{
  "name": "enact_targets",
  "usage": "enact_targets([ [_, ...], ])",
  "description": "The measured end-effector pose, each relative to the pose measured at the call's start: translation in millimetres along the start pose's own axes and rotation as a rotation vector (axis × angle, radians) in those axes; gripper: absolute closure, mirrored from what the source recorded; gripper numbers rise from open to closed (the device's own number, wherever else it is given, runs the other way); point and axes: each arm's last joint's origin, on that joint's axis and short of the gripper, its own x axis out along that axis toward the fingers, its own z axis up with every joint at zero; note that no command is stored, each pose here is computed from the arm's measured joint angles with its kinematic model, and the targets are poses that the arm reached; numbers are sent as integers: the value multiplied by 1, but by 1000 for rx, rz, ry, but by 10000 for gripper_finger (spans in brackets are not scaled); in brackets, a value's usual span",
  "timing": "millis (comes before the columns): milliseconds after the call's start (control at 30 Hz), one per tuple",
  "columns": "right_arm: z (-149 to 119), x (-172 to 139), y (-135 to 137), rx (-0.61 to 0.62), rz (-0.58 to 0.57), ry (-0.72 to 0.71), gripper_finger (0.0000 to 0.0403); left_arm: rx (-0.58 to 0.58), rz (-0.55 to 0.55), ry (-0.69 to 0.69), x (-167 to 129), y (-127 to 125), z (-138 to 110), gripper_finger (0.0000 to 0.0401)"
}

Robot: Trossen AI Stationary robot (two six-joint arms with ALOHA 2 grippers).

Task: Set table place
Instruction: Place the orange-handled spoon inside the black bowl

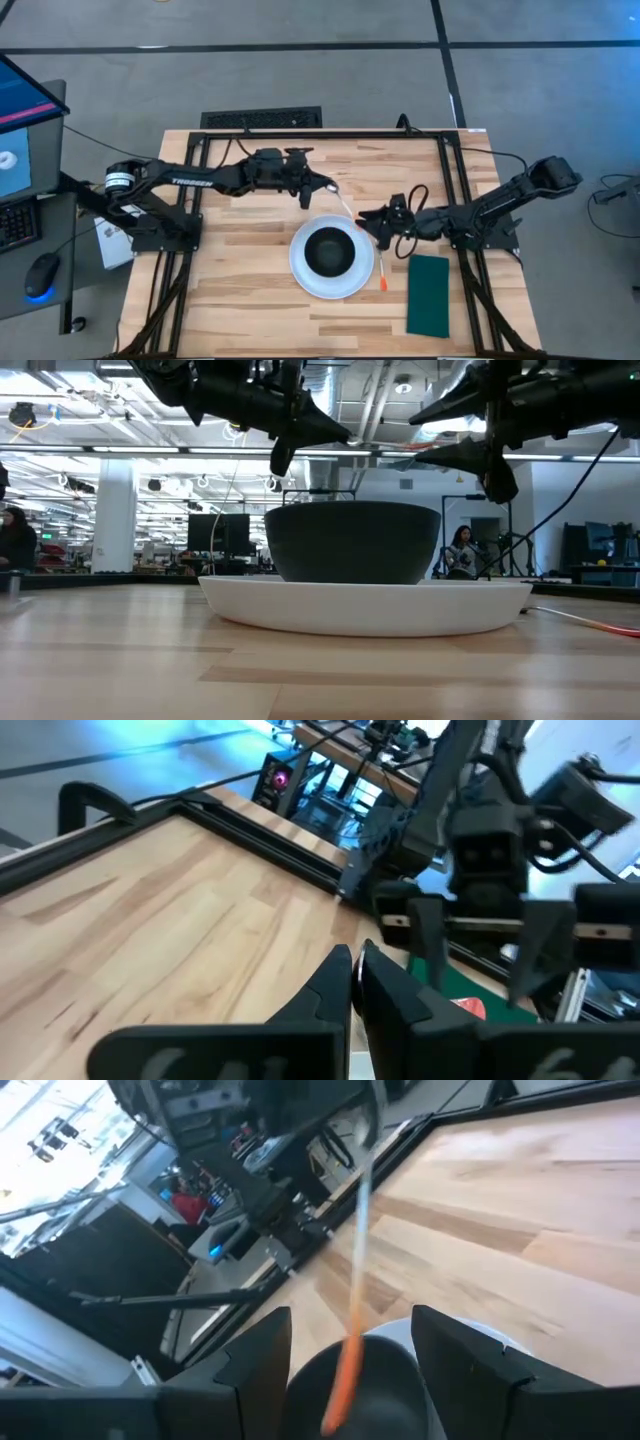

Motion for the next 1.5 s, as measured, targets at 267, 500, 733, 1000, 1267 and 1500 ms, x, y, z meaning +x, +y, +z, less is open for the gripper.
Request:
enact_targets([
  [267,-1,-1,1,18,5,6,186,-4,-9,-21,-1,2,3,401],
  [500,-1,-1,1,14,4,7,256,-4,-9,-26,-1,2,4,401],
  [733,-1,-1,0,9,0,10,336,-2,-8,-30,-1,2,4,401],
  [1000,-4,-1,-3,-2,-32,25,373,5,-34,-36,-2,0,6,386],
  [1267,-3,-1,-2,-10,-25,28,376,75,-57,-45,-1,-2,6,351],
  [1500,-4,-1,-3,-12,-27,32,376,111,-67,-43,-1,-2,6,344],
])
